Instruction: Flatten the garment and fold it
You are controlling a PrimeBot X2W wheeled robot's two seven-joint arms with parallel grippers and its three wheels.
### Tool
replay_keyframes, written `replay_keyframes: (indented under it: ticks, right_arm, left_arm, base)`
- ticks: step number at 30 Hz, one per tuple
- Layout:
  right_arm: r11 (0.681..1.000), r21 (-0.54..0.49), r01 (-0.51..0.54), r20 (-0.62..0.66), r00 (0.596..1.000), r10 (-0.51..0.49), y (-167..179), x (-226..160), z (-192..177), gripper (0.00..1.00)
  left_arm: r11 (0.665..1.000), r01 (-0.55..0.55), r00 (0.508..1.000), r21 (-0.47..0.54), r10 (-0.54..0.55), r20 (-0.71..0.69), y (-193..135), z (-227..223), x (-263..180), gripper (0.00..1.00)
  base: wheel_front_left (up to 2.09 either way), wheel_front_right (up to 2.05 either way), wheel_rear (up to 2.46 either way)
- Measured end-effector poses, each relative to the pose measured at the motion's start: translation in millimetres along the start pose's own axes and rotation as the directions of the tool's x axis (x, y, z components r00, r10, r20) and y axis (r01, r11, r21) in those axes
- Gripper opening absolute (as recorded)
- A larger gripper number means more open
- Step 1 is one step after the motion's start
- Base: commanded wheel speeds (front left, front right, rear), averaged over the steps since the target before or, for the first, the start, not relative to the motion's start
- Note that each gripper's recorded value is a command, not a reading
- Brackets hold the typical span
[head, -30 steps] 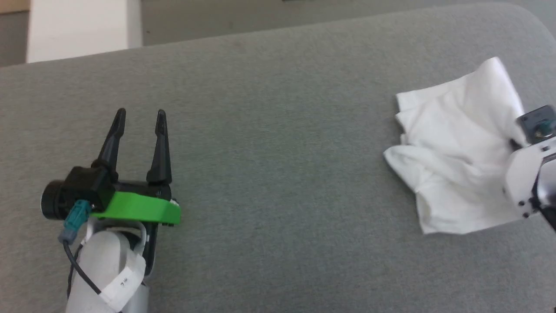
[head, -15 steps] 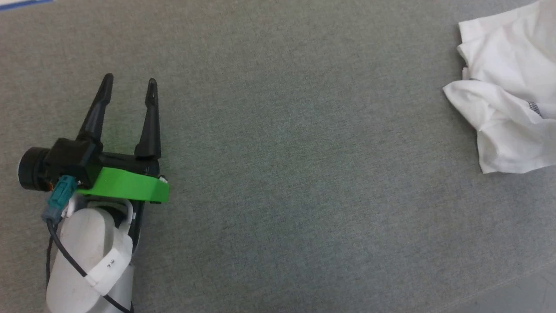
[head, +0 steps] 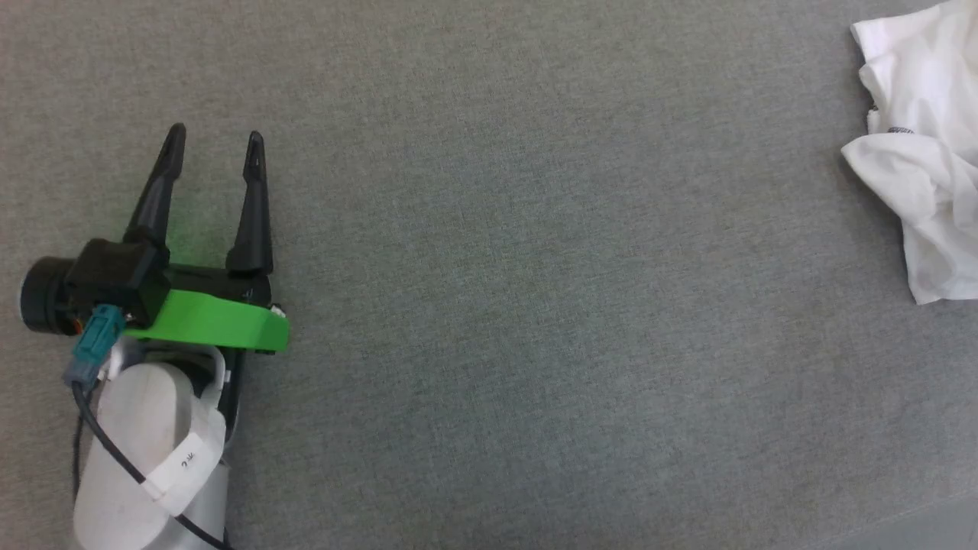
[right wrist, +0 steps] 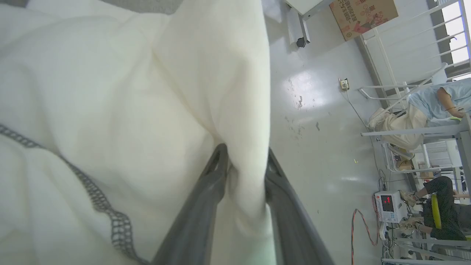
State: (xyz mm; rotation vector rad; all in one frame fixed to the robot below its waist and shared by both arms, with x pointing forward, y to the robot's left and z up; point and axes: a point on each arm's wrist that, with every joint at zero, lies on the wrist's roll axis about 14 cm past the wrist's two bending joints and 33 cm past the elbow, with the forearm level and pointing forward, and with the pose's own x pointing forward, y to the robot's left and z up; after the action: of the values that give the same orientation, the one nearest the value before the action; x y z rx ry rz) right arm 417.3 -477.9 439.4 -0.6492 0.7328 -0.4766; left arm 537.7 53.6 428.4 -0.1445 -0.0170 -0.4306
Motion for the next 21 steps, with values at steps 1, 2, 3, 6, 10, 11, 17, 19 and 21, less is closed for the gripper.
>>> replay_keyframes:
  ticks: [1,2,3,6,10,11,17,19,21]
  right_arm:
    - [1.000,0.003,0.005,0.007,1.000,-0.005,-2.3,-1.2,0.4,1.00]
    - [1.000,0.009,0.011,0.026,1.000,-0.012,-5.6,-3.1,3.2,1.00]
    - [0.999,0.030,0.019,0.052,0.998,-0.020,-9.6,-5.6,7.2,1.00]
    - [0.997,0.076,0.029,0.138,0.990,-0.039,-19.6,-15.7,18.7,1.00]
    - [0.974,0.226,0.014,0.279,0.957,-0.078,-28.8,-38.7,35.8,1.00]
    - [0.962,0.275,0.004,0.327,0.940,-0.097,-31.7,-47.0,43.2,1.00]
    - [0.876,0.462,-0.135,0.536,0.830,-0.154,-21.4,-102.5,71.8,1.00]
    - [0.842,0.506,-0.188,0.580,0.796,-0.171,-14.9,-122.0,78.3,1.00]
    - [0.803,0.542,-0.248,0.621,0.762,-0.185,-6.2,-143.8,84.5,1.00]
  left_arm:
    - [1.000,-0.002,1.000,-0.003,0.002,-0.001,-0.5,0.7,-1.0,1.00]
    - [1.000,-0.004,1.000,-0.007,0.004,0.002,-1.9,2.7,-2.5,1.00]
    - [1.000,-0.005,1.000,-0.011,0.005,0.002,-3.5,4.5,-4.3,1.00]
    - [1.000,-0.013,1.000,-0.027,0.013,0.008,-7.7,11.4,-11.0,1.00]
    - [0.999,-0.030,1.000,-0.045,0.030,0.001,-14.8,19.7,-27.5,1.00]
    - [0.998,-0.037,0.999,-0.052,0.037,0.002,-16.4,23.1,-32.0,1.00]
    - [0.994,-0.082,0.996,-0.076,0.084,0.025,-19.9,47.2,-59.6,1.00]
    - [0.993,-0.092,0.995,-0.077,0.095,0.043,-20.6,57.6,-67.6,1.00]
    - [0.991,-0.106,0.992,-0.077,0.110,0.055,-19.8,66.3,-77.8,1.00]
  base:
    - [0.00,0.00,0.00]
    - [0.00,0.00,0.00]
    - [0.00,0.00,0.00]
    - [0.00,0.00,0.00]
    - [0.00,0.00,0.00]
    - [0.00,0.00,0.00]
    - [0.00,0.00,0.00]
    - [0.00,0.00,0.00]
    - [0.00,0.00,0.00]
